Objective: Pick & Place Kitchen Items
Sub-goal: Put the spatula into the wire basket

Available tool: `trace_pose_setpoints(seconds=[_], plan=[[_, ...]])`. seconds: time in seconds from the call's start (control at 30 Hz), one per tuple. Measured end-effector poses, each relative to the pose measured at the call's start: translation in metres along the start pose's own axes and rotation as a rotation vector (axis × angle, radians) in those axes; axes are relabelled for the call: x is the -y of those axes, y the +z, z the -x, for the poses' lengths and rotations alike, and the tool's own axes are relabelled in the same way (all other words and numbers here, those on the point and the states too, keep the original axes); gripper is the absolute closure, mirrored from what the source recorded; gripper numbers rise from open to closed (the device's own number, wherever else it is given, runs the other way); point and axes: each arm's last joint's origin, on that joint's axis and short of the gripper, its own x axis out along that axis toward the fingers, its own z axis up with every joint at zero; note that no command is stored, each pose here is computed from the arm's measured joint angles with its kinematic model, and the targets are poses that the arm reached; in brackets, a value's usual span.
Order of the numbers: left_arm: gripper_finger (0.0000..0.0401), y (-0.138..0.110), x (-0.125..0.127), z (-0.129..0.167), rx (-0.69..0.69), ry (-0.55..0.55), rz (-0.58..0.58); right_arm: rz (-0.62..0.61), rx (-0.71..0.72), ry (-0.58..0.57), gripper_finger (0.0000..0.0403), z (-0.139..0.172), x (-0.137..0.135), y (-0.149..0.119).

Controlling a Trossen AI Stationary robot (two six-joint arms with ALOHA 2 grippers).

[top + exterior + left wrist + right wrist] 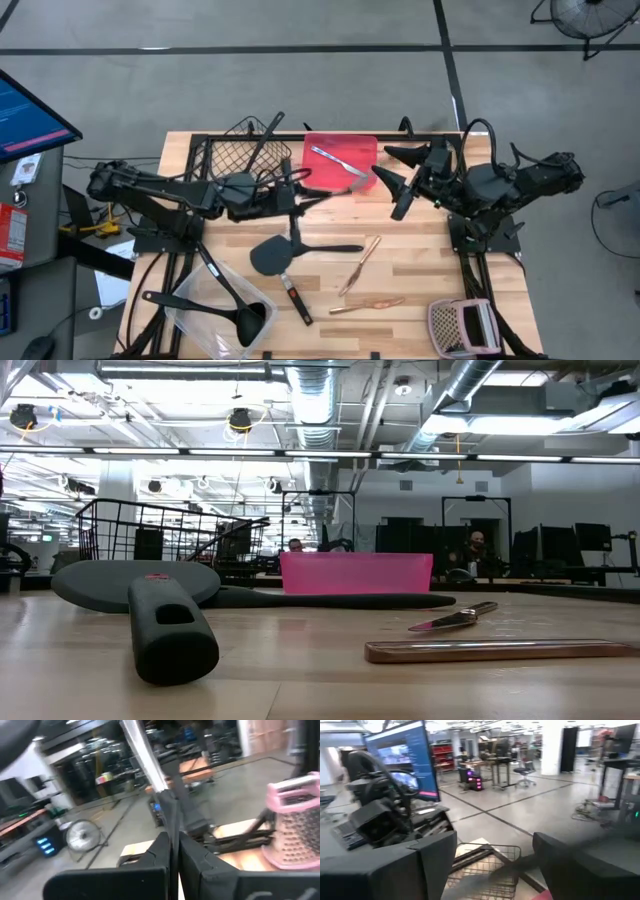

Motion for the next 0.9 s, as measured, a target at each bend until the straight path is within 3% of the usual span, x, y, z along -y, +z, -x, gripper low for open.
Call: trace_pose_setpoints(seconds=[0.17, 0.5, 0.67, 0.8, 0.9], plan=[[0.0400, -0.001, -0.004, 0.001, -0.049, 0.149, -0.038, -0.016, 0.004, -0.032, 0.0143, -0.001, 0.002, 0.000], [0.0400, -0.001, -0.002, 0.001, -0.046, 0.136, -0.043, -0.062, 0.012, -0.073, 0.0143, -0.009, 0.008, 0.001], [0.0400, -0.002, -0.004, 0.002, -0.087, 0.208, -0.100, -0.050, -0.007, -0.082, 0.0143, -0.010, 0.010, -0.002], [0.0400, -0.002, -0.005, 0.002, -0.097, 0.227, -0.129, -0.072, -0.086, -0.083, 0.0143, -0.011, 0.012, -0.014], [0.0400, -0.001, -0.001, 0.004, -0.111, 0.235, -0.197, -0.173, -0.139, -0.138, 0.0143, -0.016, 0.017, -0.033]])
